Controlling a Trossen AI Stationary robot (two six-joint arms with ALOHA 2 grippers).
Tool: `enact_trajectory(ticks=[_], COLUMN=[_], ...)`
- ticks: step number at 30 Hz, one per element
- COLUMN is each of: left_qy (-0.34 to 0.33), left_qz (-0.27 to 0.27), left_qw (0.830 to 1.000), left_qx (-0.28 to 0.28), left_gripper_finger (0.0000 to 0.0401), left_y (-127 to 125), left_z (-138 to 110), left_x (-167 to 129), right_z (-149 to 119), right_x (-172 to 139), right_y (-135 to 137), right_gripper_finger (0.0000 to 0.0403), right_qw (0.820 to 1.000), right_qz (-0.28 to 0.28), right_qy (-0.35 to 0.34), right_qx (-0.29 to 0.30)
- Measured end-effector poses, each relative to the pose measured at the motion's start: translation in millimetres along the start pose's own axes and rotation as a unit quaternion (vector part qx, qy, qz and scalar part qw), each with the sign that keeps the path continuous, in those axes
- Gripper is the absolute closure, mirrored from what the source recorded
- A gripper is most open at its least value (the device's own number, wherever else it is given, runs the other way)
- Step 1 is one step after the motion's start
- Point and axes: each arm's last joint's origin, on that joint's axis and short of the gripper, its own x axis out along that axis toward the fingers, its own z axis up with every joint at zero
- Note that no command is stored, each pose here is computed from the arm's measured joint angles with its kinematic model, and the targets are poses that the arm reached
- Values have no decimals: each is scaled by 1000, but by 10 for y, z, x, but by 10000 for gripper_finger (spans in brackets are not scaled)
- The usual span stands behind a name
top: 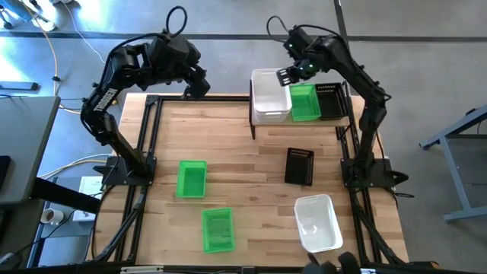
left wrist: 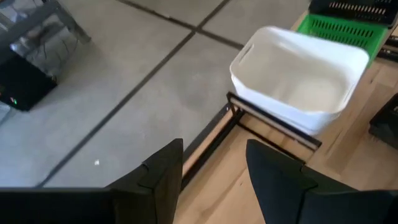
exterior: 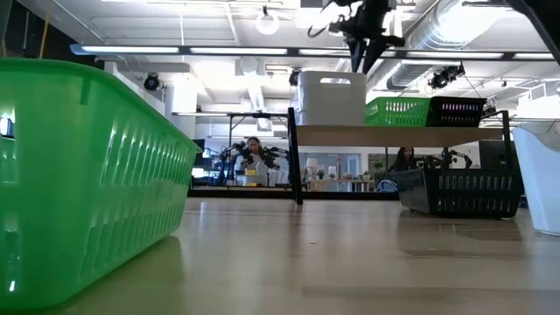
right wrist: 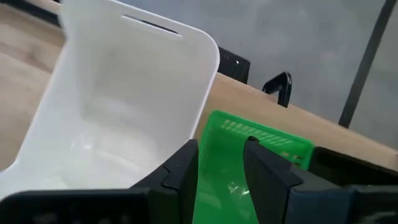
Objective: Stack baskets on shelf by color
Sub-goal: Stack the top white bin on top of the white bin
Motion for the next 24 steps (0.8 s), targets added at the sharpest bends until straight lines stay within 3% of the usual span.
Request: enact_trajectory(ticks=[6,12,24], left_qy=[31,56,139], left_qz=[-5,-16,23], left_qw=[999,998,990], left_qx=[-17,-28,-16], left_gripper_finger=[233,233,233], left_y=[-41,-175,-487], left_z=[-69,-131,-358], left_x=[-21,-11,497], right_z=[-65,-64,40], right_x=[-218,-216,-134], right_y=[-73,-74,-284], right_gripper_finger=[290,290,290], right_qw=[999,997,993], right_qz=[13,10,-9], right_qy=[-23,-24,-18], right_qx=[-25,-77,-113])
